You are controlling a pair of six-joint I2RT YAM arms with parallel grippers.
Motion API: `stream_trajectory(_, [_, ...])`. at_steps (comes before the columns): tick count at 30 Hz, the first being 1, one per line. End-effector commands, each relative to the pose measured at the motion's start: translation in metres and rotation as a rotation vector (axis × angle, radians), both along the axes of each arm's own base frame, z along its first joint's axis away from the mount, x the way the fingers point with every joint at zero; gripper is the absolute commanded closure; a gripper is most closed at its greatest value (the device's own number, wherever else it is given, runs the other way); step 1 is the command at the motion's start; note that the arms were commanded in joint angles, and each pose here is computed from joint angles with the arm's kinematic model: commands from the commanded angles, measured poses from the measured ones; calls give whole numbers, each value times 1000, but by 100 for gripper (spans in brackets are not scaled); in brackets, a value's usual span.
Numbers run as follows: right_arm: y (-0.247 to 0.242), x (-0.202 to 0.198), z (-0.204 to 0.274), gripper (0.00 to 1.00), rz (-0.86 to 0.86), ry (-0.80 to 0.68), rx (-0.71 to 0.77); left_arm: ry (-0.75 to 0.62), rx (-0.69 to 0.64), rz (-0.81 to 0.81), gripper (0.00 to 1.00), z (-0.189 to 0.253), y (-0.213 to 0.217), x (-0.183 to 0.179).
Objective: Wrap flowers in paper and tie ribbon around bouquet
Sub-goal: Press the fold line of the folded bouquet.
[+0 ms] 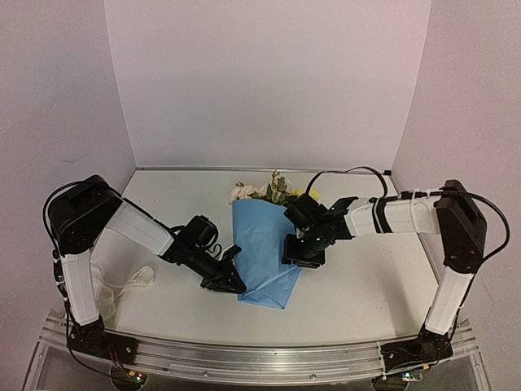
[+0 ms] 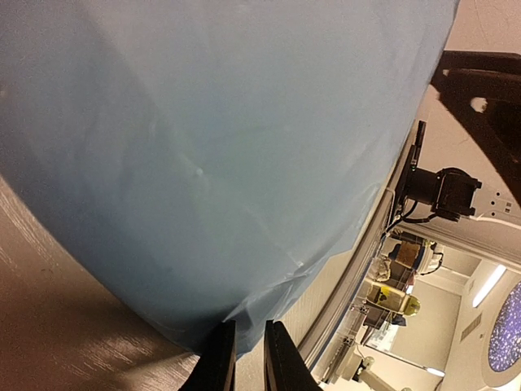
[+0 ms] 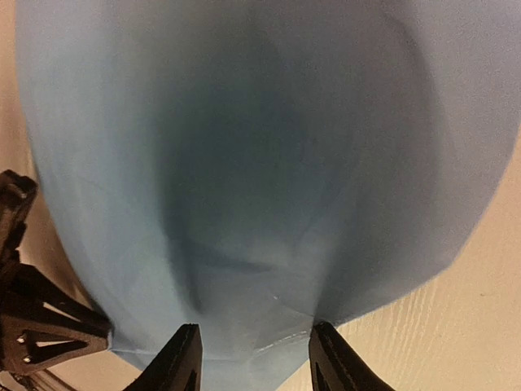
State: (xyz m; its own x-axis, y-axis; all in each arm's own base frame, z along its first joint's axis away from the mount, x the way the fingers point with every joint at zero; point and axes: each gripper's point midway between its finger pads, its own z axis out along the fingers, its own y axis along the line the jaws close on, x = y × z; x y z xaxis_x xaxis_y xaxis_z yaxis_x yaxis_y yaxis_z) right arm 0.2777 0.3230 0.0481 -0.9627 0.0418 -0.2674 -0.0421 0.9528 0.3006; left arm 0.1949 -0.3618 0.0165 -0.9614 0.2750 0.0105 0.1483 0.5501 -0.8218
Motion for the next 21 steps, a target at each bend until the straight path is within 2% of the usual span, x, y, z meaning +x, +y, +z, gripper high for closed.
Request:
stream_trajectory(1, [-1,10,-14,57,-19,-10,-58,-54,30,25,86,4,1,9])
stream_trajectory(5, [-1,12,-28,66,-15,4,-88,-73,-19,21,86,21,-5,12])
stream_trajectory(11, [-4,9,-37,66,-3,18,-104,-99,-170,49,84,62,-15,30])
stream_trajectory(14, [-5,7,-41,66,2,28,-108,-116,-189,76,83,67,-16,45])
stream_trajectory(21, [-6,5,-45,66,8,37,-118,-68,-97,145,84,27,-14,63])
